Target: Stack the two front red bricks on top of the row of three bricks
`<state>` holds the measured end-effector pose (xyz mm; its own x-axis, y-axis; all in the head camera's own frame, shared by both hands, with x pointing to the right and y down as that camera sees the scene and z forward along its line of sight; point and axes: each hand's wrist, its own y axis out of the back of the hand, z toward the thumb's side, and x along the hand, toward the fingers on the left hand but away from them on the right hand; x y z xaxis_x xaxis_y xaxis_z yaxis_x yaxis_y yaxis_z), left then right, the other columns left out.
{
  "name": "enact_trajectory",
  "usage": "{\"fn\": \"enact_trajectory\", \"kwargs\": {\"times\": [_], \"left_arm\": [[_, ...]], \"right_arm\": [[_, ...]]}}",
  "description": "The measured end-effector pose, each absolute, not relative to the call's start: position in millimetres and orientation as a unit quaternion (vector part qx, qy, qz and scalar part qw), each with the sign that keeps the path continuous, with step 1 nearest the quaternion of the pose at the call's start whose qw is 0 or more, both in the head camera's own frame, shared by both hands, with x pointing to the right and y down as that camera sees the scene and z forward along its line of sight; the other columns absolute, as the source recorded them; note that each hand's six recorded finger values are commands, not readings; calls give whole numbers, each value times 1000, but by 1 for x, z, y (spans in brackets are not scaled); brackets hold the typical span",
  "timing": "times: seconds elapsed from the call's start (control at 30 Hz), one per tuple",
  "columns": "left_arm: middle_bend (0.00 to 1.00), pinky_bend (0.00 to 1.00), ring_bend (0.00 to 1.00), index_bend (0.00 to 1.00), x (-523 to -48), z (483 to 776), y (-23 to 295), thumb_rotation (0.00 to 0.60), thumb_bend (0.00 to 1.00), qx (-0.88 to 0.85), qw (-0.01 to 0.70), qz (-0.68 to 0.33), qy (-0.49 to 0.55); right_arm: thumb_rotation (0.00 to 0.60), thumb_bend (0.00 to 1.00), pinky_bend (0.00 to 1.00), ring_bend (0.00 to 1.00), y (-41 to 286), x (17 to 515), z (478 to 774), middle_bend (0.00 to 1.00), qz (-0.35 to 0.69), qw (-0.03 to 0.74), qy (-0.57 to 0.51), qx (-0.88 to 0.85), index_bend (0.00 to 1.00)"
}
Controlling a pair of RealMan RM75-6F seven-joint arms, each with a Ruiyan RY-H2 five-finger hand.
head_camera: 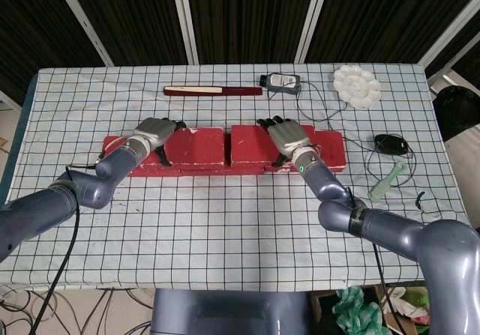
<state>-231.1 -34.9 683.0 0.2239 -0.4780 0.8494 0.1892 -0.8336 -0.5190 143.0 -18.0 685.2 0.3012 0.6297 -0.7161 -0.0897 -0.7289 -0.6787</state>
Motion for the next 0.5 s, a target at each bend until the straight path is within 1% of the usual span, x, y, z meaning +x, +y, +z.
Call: {"fn": "enact_trajectory", "kwargs": {"times": [0.27, 0.5], "left_arm": [[158, 180, 67, 130, -231, 682, -36, 600, 192, -733, 273, -615, 99], [158, 180, 67, 131, -232, 682, -39, 600, 193, -730, 275, -617, 105]], "right_arm": [[600, 101, 159, 46, -17, 142, 685, 76, 561, 318, -180, -743, 0], [600, 96, 155, 18, -17, 140, 681, 76, 556, 322, -182, -745, 0]]}}
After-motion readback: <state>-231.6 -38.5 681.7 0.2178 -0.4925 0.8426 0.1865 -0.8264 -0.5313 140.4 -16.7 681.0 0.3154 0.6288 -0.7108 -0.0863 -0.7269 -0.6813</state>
